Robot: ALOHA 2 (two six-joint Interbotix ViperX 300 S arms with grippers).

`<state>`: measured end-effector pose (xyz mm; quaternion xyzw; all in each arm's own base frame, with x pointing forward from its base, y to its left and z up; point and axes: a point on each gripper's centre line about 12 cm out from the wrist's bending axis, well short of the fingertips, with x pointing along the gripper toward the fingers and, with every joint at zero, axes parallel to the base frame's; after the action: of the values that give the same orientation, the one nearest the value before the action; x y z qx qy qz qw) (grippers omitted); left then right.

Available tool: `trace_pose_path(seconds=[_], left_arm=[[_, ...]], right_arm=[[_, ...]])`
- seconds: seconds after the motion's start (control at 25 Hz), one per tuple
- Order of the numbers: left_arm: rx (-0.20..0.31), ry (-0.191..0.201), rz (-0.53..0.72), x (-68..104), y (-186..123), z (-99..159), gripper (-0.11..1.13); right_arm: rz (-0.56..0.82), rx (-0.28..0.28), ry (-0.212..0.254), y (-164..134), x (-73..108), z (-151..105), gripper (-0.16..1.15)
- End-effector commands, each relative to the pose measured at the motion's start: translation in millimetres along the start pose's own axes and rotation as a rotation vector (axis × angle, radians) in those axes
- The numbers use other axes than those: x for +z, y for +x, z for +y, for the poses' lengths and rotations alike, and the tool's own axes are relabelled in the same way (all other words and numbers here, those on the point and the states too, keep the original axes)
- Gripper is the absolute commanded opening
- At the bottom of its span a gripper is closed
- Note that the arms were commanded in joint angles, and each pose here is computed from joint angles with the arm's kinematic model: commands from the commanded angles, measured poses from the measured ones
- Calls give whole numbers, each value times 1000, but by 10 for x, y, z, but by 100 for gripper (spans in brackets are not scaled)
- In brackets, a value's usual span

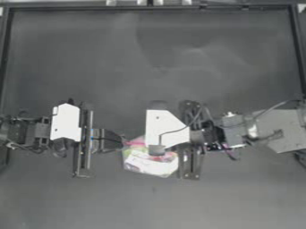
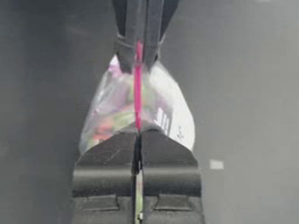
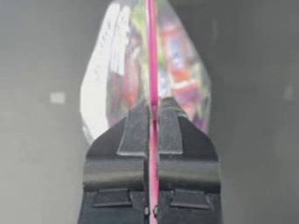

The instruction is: Put candy in bag

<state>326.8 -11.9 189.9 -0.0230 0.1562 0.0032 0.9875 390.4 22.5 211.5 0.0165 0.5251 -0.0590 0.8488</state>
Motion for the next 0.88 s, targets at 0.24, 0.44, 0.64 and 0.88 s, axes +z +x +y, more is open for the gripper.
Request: trace_pose_path(seconds=[0.24, 0.44, 0.64, 0.88], left_arm=[[-6, 4, -31, 89, -28, -15, 7], [-6, 4, -31, 89, -28, -15, 7], [-6, 4, -31, 87, -26, -15, 7], [-6, 2, -26, 76, -21, -15, 7]], right_arm=[[3, -1, 58, -150, -222, -5, 5], [11, -5, 85, -183, -343, -2, 5], [26, -6, 116, -198, -480, 4, 5], [36, -4, 153, -241, -633, 12, 5]])
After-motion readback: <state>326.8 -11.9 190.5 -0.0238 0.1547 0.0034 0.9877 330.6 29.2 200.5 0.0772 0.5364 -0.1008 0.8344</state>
